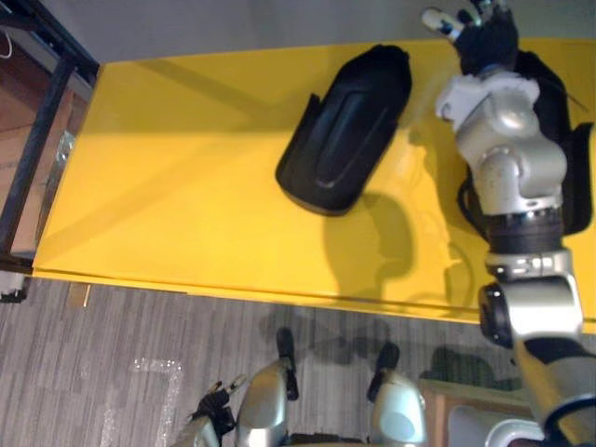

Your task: Walk over and take plastic housings, then place them on the shelf

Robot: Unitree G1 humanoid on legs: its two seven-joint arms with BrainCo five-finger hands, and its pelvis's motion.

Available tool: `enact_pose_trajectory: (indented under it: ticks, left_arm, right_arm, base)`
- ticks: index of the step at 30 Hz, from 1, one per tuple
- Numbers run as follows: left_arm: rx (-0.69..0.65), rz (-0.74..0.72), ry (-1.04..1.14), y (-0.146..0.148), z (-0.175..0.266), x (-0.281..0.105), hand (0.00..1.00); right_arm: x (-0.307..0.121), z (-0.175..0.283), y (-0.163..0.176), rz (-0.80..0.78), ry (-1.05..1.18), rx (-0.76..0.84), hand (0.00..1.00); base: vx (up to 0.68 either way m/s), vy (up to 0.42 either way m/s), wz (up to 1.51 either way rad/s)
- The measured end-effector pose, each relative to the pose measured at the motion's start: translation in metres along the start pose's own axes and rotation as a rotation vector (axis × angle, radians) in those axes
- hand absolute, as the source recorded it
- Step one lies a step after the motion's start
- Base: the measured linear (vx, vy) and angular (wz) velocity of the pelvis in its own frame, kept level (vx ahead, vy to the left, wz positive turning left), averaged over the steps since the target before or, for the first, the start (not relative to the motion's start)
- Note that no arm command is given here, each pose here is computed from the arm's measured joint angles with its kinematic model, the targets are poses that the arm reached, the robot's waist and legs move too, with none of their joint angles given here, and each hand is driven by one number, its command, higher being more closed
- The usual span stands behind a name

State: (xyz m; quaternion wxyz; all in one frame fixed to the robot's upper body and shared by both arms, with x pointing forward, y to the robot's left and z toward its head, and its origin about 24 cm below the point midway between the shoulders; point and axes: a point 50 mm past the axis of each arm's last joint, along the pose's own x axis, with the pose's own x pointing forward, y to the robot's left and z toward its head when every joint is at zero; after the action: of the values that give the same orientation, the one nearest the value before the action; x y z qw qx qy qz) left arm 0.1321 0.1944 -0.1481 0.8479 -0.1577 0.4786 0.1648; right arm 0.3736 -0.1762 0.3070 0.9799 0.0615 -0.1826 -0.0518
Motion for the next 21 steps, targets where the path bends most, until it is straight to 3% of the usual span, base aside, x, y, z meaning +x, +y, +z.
enact_pose_trajectory:
  ticks: [8,21]
  left_arm:
    - [0.006,0.001,0.003,0.0,0.0,0.0,0.0]
    - [0.019,0.007,0.014,0.002,0.0,0.001,0.0]
  right_arm:
    - [-0.017,-0.058,0.006,0.043,0.176,0.041,0.0]
    - [-0.022,-0.068,0.012,0.059,0.164,0.073,0.0]
  base:
    - [-0.01,-0.004,-0.05]
    - [0.0,0.0,0.0]
